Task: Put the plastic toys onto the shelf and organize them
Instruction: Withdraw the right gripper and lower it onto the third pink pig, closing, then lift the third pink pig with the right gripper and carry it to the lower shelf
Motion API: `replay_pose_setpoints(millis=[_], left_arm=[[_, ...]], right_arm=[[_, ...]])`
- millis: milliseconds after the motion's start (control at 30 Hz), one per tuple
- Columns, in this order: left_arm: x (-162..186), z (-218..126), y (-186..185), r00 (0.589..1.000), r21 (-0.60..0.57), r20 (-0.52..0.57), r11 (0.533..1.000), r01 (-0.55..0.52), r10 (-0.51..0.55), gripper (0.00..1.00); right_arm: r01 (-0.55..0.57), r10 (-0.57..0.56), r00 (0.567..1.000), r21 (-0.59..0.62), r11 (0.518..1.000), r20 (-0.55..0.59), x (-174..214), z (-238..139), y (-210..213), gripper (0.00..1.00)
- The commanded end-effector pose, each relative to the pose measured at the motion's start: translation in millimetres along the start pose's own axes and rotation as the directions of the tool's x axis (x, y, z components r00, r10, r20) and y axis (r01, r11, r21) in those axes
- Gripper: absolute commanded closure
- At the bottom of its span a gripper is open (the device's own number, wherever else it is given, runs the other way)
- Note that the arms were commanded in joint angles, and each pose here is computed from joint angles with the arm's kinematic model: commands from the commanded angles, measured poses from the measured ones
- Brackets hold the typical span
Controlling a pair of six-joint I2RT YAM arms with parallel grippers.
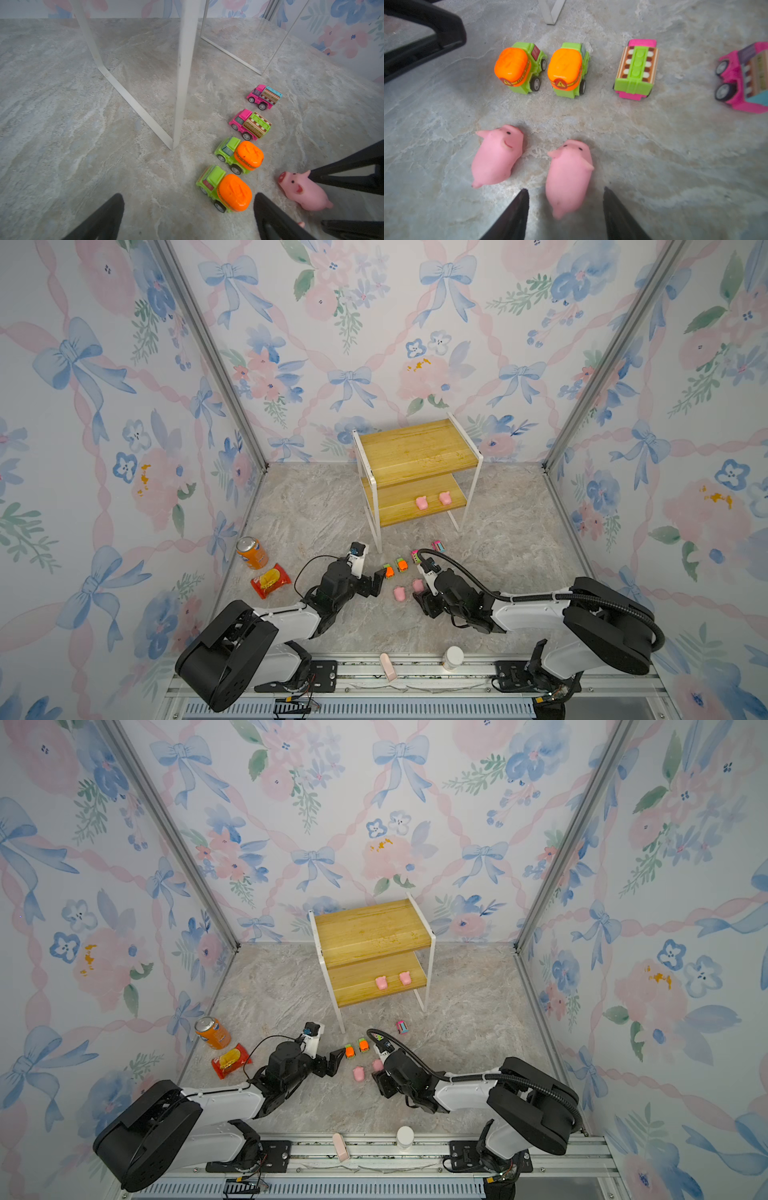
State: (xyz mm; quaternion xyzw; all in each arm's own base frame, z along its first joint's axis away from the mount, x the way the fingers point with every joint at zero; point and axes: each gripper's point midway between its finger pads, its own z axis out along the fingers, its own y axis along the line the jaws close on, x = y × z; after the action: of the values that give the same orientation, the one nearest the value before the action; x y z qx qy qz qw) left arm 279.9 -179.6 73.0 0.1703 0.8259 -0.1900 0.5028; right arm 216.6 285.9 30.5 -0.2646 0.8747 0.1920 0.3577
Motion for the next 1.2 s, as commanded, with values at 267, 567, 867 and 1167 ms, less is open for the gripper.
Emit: replay_pose_setpoints(millis=[267,567,867,1167], left_arm=[[4.8,-0.6,1.7,1.000,-0.002,-0.011,1.000,0.017,-0.017,0.02],[5.8,0.2,1.8,1.000,-0.003,-0.015,1.000,0.016,-0.016,0.02],[5.3,0.5,1.6,1.000,-0.001,-0.015,1.000,0.016,-0.016,0.02],[5.4,1.2,0.9,1.000,0.003,-0.017,1.000,0.017,-0.017,0.02]], right_arm=[[-0.037,0.036,0.997,0.009,0.999,0.062,-14.7,14.6,-2.4,0.48],[-0.043,0.044,0.997,-0.017,0.999,0.065,-13.9,14.9,1.1,0.62],[-0.050,0.054,0.995,-0.040,0.998,0.090,-24.9,2.1,1.7,0.67],[-0.015,0.026,0.979,-0.052,0.999,0.201,-80.5,-34.7,5.6,0.67]])
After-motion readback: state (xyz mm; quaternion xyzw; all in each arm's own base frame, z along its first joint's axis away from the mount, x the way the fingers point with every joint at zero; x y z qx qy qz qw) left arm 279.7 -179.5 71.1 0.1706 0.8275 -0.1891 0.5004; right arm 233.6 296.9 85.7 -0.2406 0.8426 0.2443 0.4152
